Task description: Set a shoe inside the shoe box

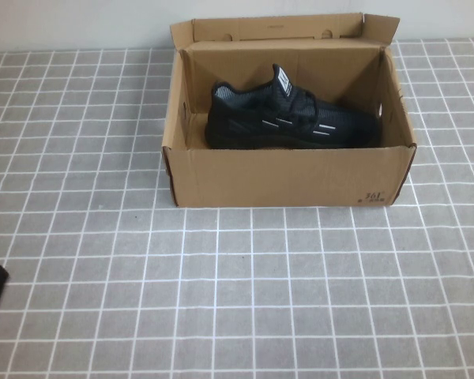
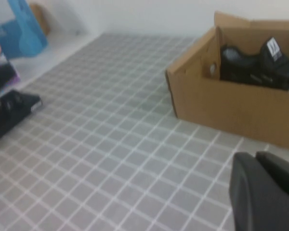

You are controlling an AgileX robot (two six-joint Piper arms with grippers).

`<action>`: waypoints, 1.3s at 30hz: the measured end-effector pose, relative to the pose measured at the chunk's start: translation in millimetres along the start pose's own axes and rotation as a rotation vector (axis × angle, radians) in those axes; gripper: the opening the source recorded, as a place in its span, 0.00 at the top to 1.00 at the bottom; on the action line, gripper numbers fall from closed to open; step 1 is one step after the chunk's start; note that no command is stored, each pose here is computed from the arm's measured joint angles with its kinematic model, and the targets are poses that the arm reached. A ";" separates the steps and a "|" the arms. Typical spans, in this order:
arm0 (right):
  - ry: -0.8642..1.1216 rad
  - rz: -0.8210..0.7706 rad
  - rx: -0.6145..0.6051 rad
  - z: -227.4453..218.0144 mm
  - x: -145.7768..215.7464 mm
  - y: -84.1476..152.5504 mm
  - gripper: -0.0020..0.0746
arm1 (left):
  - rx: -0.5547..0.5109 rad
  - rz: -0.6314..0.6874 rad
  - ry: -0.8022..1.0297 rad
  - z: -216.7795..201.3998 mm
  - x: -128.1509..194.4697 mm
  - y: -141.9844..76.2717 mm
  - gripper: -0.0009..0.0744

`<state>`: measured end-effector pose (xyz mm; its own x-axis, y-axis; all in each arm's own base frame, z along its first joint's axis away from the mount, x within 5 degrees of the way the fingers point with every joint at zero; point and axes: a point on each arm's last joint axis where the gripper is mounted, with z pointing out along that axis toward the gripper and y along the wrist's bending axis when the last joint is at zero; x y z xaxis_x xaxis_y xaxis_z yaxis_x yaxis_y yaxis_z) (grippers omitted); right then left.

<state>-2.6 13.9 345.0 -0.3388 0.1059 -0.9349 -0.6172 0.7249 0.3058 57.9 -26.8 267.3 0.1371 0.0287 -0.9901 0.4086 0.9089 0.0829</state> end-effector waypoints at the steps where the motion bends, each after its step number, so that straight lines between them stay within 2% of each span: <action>1: -0.021 0.004 -0.001 4.7 1.8 -1.7 0.99 | -0.003 -0.001 0.016 0.4 9.2 -0.4 0.99; 5: -0.088 0.016 0.002 21.5 10.6 -9.0 0.99 | -0.018 0.003 0.069 0.4 42.9 -1.4 0.99; 9: -0.125 0.026 0.013 37.4 24.7 -17.8 0.99 | -0.022 0.017 0.114 -0.9 63.6 -2.3 0.99; 18: -0.110 0.037 0.028 49.2 40.7 -25.2 0.99 | 0.015 0.020 0.216 -1.3 73.2 -5.6 0.99; 31: -0.047 0.027 0.043 49.8 46.7 -26.5 0.99 | 0.019 0.020 0.226 -1.5 74.1 -6.0 0.99; 36: -0.141 -0.099 0.138 52.2 45.9 -35.6 0.99 | 0.019 0.020 0.226 -1.5 74.1 -6.0 0.99; 39: -0.239 -0.109 0.249 59.4 55.7 -48.0 0.99 | 0.019 0.020 0.226 -1.5 74.1 -6.0 0.99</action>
<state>50.3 25.4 267.5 -0.0872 0.1538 -0.9842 -0.4384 0.8813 0.1766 64.2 -29.5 193.3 -0.0593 0.1406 -0.9883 0.4249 0.8994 0.1025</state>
